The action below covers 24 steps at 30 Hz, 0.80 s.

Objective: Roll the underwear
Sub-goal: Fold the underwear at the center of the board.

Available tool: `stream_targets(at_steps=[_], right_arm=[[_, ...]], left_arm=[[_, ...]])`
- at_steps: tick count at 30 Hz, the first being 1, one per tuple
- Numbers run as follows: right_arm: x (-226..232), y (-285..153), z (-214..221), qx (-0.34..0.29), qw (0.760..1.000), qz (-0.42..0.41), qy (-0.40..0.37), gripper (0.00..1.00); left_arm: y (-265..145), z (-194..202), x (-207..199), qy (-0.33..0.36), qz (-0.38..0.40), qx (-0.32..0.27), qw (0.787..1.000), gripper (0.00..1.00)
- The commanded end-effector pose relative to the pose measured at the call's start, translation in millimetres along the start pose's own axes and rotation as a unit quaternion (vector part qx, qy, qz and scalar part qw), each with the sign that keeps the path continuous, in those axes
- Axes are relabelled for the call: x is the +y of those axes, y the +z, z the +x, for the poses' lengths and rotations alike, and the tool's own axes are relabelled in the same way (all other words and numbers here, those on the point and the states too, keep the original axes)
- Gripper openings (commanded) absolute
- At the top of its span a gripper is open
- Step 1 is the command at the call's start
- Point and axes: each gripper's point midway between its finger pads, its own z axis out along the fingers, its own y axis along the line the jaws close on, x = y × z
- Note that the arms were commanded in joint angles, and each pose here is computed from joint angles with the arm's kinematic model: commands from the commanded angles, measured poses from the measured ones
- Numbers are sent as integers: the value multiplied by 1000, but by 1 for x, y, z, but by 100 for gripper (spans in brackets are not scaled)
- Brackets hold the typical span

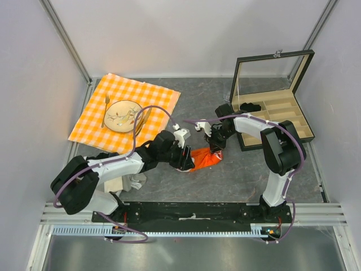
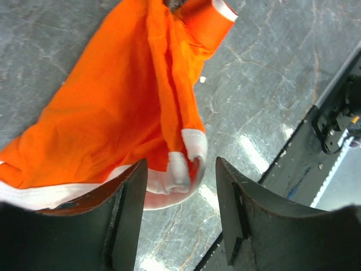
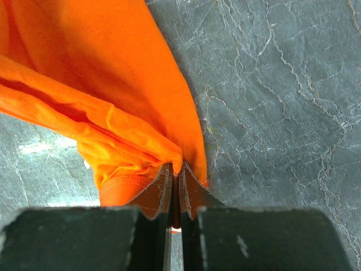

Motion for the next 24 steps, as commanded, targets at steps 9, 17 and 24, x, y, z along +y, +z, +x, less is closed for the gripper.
stream_targets(at_steps=[9,17,24], right_arm=[[11,17,26,50,998,-21,27,9],[9,19,28,52,998,-17,33,9],[11,16,27,49,998,-16,31,21]], left_arm=[[1,-27,53,-51,-73,-22,996,4],[10,-6,104,-101,-120,10,988,4],[17,8,133,-123,-152,26,980,6]])
